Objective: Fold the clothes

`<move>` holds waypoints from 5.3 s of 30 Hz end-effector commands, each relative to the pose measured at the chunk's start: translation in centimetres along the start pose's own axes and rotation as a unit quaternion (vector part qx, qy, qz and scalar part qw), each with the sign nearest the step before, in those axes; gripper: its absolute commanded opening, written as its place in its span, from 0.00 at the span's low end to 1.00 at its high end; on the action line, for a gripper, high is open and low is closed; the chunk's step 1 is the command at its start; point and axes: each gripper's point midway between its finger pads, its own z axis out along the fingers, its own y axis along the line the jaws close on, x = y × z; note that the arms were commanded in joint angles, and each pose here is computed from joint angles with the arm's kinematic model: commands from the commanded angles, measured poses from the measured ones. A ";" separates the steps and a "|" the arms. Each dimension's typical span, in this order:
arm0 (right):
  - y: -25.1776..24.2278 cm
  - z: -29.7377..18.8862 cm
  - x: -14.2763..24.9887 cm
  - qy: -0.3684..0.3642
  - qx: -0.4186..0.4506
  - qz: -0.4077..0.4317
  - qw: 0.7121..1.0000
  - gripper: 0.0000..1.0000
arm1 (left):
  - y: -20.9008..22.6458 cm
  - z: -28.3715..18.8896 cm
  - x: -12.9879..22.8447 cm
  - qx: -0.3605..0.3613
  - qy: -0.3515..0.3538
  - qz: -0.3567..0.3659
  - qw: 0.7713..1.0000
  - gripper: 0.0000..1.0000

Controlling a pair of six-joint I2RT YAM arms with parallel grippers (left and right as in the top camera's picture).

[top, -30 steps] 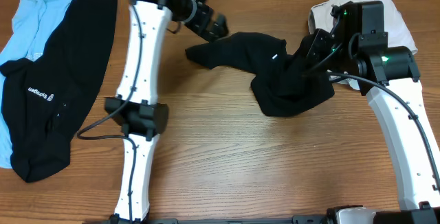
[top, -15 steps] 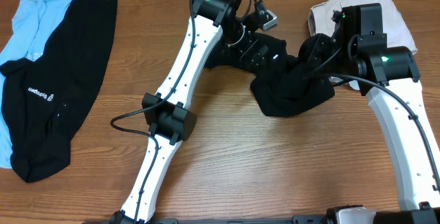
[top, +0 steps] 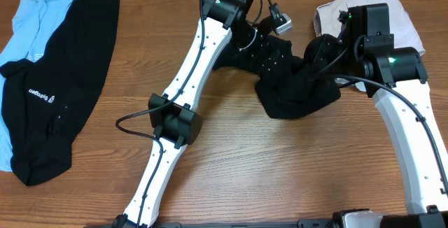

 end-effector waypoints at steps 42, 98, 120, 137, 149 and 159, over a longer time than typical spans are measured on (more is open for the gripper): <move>0.0 -0.8 -1.1 -0.024 0.006 -0.005 1.000 0.04 | -0.2 -23.4 -5.7 -0.176 -0.212 0.001 0.961 0.04; 1.0 -1.8 0.3 0.017 -0.016 -0.060 0.998 0.08 | 1.4 -20.7 6.7 -0.265 0.057 -0.123 0.955 0.68; 0.7 -1.8 0.1 0.014 -0.007 -0.065 0.998 0.10 | 3.8 -6.5 20.5 -0.099 0.302 -0.150 0.936 0.15; 0.5 -1.7 -0.1 0.008 -0.001 -0.065 0.998 0.12 | 5.1 -12.5 15.3 -0.227 0.255 -0.168 0.925 0.04; -1.2 2.3 3.2 0.107 0.023 -0.044 0.993 0.43 | 7.2 -19.8 9.1 -0.390 0.123 -0.195 0.891 0.04; -2.1 6.9 11.4 0.226 0.017 -0.069 0.972 0.54 | 8.2 -20.8 7.3 -0.422 0.074 -0.207 0.879 0.04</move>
